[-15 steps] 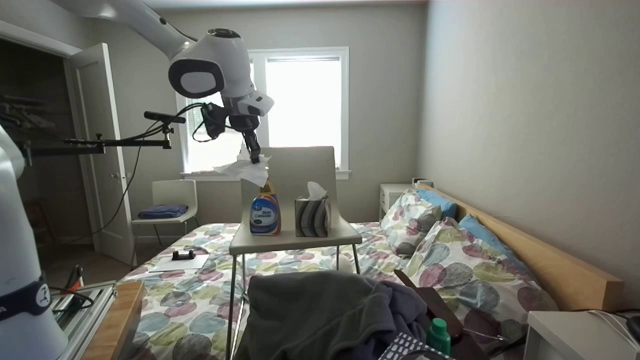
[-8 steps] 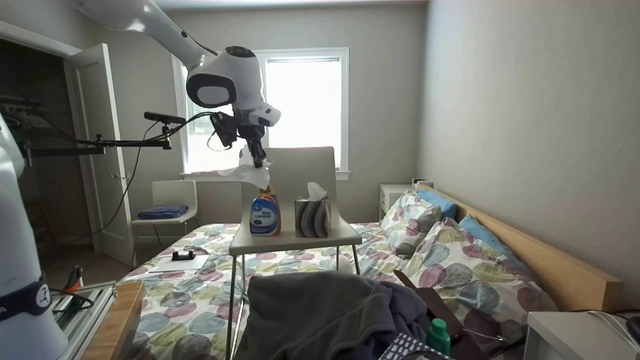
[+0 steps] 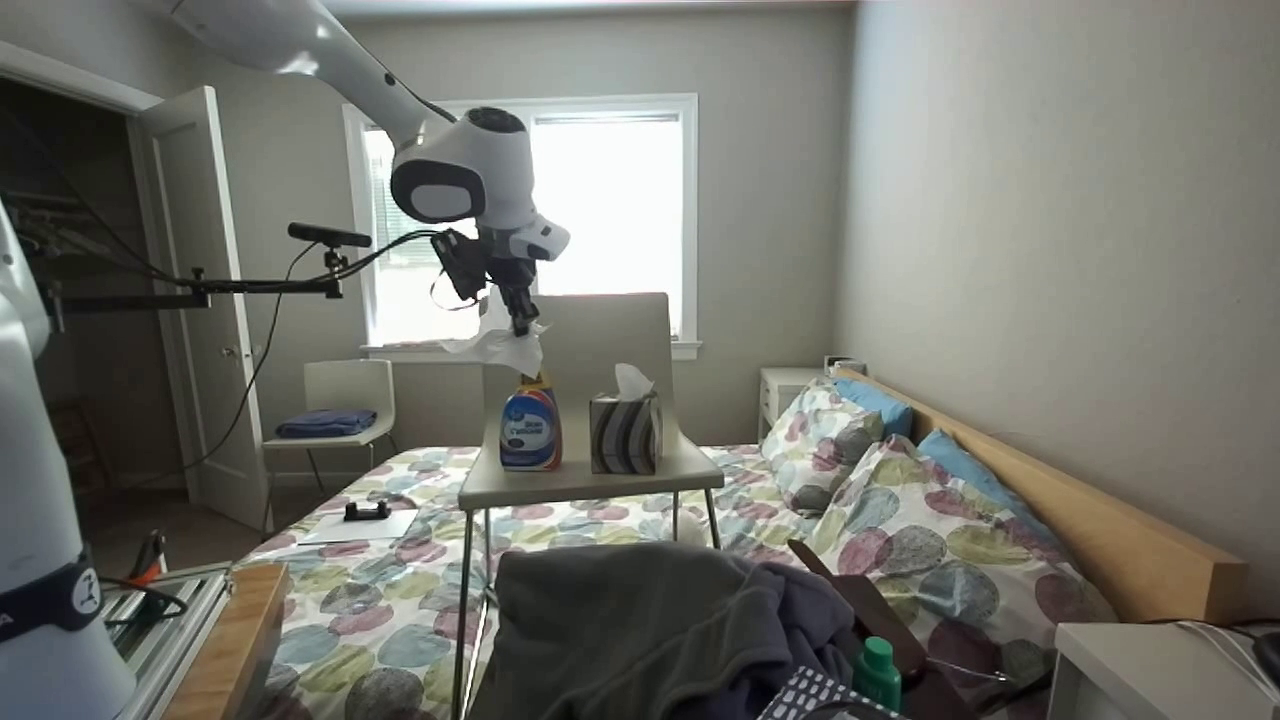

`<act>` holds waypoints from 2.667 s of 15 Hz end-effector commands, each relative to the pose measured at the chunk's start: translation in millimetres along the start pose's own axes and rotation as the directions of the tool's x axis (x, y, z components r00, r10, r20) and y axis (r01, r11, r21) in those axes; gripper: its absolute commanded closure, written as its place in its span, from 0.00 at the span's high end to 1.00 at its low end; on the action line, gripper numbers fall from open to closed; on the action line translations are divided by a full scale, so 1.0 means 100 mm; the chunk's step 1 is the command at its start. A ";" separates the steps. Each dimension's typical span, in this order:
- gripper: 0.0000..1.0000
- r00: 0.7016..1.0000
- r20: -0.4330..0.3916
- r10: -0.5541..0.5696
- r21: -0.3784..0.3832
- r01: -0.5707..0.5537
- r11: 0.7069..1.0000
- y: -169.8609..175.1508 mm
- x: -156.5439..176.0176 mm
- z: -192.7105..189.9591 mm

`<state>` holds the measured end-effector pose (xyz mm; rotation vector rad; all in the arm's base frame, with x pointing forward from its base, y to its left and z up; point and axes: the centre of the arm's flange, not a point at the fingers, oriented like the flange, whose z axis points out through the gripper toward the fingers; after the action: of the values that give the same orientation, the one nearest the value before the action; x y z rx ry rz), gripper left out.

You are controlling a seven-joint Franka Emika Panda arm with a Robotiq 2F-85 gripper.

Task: Use the white napkin to wipe the nozzle on the spray bottle.

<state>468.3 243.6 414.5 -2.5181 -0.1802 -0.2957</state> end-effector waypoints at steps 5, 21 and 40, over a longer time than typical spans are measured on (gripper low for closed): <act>0.01 0.985 0.001 -0.172 -0.011 0.172 0.985 -0.02 -0.07 0.20; 0.01 0.996 -0.011 -0.093 0.149 0.094 0.984 -0.04 -0.12 -0.05; 0.01 0.986 0.016 -0.164 0.138 0.160 0.977 -0.14 -0.37 -0.11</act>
<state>426.6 250.1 432.6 -2.3739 -0.4137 -0.2923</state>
